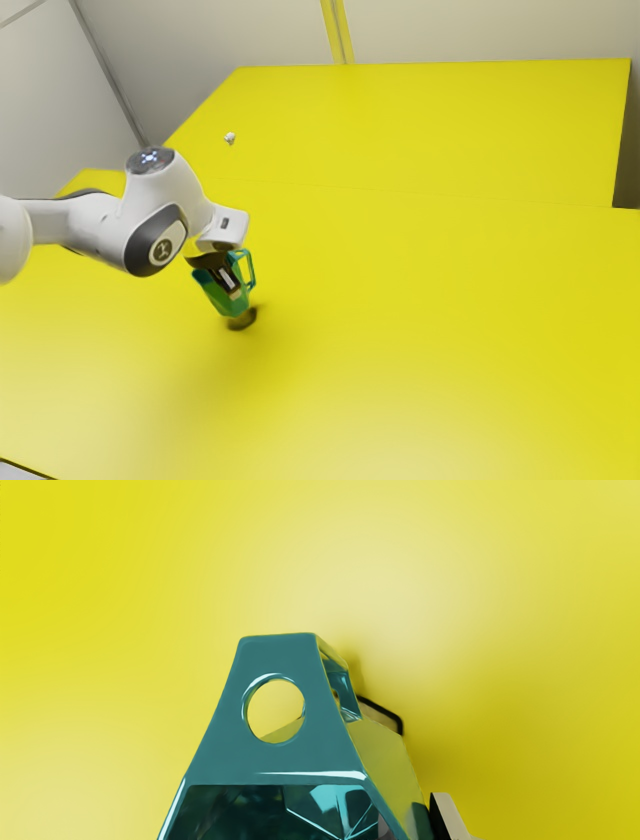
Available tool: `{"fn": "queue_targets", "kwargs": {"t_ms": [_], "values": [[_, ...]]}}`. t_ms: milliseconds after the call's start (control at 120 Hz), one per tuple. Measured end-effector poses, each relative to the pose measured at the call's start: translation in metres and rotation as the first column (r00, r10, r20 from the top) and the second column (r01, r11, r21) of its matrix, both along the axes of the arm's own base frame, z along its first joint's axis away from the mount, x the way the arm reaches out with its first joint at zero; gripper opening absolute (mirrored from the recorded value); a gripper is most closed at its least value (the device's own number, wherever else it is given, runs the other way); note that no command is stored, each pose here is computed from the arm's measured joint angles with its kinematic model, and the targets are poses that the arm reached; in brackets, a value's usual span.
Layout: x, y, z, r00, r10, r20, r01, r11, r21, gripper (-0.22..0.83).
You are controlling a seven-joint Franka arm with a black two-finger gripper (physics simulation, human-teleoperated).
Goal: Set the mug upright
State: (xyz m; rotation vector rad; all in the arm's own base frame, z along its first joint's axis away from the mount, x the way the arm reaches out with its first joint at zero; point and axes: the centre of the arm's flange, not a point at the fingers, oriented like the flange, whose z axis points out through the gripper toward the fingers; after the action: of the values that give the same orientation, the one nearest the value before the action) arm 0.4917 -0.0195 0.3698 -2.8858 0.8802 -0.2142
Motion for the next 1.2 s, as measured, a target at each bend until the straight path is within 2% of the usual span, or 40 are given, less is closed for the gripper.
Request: {"fn": "queue_targets", "kwargs": {"t_ms": [550,1025,1200], "values": [[0.005,-0.002,-0.021,0.999,0.054,-0.004,-0.054,0.999,0.003,-0.15],[0.006,-0.002,-0.017,0.998,0.064,0.000,-0.064,0.998,-0.009,0.18],[0.006,-0.003,-0.001,0.997,0.069,0.024,-0.068,0.998,-0.017,0.26]]}}
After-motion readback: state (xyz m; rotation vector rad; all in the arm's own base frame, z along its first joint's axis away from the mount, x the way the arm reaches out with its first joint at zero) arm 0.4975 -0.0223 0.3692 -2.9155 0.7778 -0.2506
